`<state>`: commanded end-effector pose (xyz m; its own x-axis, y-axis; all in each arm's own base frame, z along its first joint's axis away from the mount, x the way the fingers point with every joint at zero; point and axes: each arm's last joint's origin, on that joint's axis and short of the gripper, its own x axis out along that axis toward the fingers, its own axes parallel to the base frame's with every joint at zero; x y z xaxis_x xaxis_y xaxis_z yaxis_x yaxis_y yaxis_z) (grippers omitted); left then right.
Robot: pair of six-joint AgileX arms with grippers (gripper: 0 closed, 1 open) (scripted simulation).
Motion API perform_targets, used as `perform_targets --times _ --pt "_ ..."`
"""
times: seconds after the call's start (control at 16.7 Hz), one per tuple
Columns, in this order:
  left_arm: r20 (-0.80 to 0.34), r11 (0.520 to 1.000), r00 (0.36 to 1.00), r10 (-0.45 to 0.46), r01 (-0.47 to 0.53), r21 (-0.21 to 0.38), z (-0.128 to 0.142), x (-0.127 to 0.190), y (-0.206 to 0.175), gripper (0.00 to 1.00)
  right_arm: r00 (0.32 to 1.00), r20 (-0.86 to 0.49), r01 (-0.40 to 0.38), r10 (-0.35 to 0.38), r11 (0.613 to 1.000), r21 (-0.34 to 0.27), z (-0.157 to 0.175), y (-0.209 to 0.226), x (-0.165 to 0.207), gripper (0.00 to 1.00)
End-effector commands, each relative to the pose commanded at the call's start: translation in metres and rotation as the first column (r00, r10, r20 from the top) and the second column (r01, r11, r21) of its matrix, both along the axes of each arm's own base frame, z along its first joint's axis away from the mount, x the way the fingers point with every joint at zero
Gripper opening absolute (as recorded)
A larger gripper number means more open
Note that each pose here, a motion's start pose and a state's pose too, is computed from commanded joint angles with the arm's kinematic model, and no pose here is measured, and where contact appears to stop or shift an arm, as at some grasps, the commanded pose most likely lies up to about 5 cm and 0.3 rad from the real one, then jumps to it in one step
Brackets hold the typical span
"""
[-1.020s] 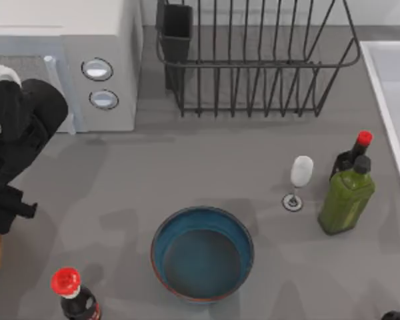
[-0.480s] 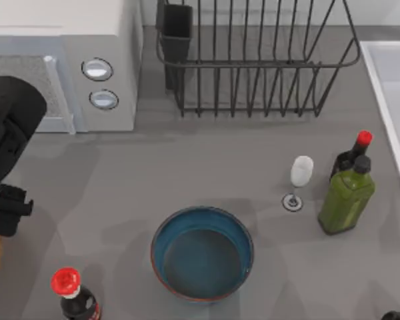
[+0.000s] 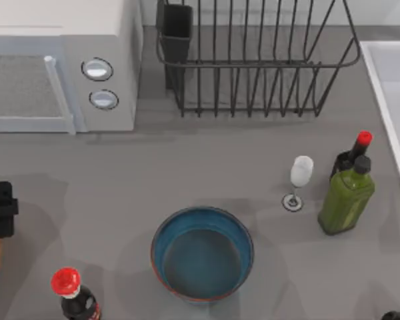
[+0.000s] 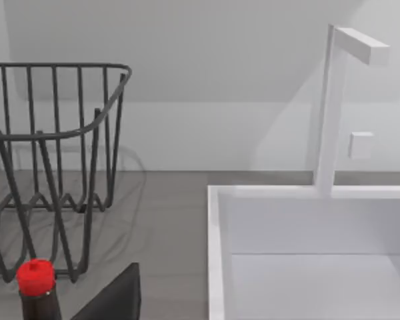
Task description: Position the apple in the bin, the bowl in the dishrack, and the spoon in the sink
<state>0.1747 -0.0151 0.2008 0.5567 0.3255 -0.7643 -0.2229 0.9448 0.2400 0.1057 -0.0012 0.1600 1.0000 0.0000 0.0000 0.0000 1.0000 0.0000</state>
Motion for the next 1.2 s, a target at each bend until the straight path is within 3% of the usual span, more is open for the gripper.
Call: perform_targets --times 0.18,0.3,0.6,0.84,1.2 --pt "0.237 0.994 0.970 -0.054 0.075 -0.081 -0.005 -0.026 0.007 1.00 1.000 0.000 0.000 0.000 1.000 0.000 0.000 0.000 0.000 1.00" --pt "0.405 0.985 0.910 -0.090 0.141 -0.099 -0.011 -0.042 0.010 1.00 1.000 0.000 0.000 0.000 1.000 0.000 0.000 0.000 0.000 1.00" --pt "0.714 0.960 0.678 -0.175 0.279 -0.030 -0.029 -0.065 0.013 1.00 1.000 0.000 0.000 0.000 1.000 0.000 0.000 0.000 0.000 1.00" --pt "0.796 0.946 0.564 -0.220 0.323 0.032 -0.040 -0.069 0.014 1.00 1.000 0.000 0.000 0.000 1.000 0.000 0.000 0.000 0.000 1.00" --pt "0.800 0.945 0.557 -0.223 0.325 0.037 -0.041 -0.069 0.014 1.00 1.000 0.000 0.000 0.000 1.000 0.000 0.000 0.000 0.000 1.00"
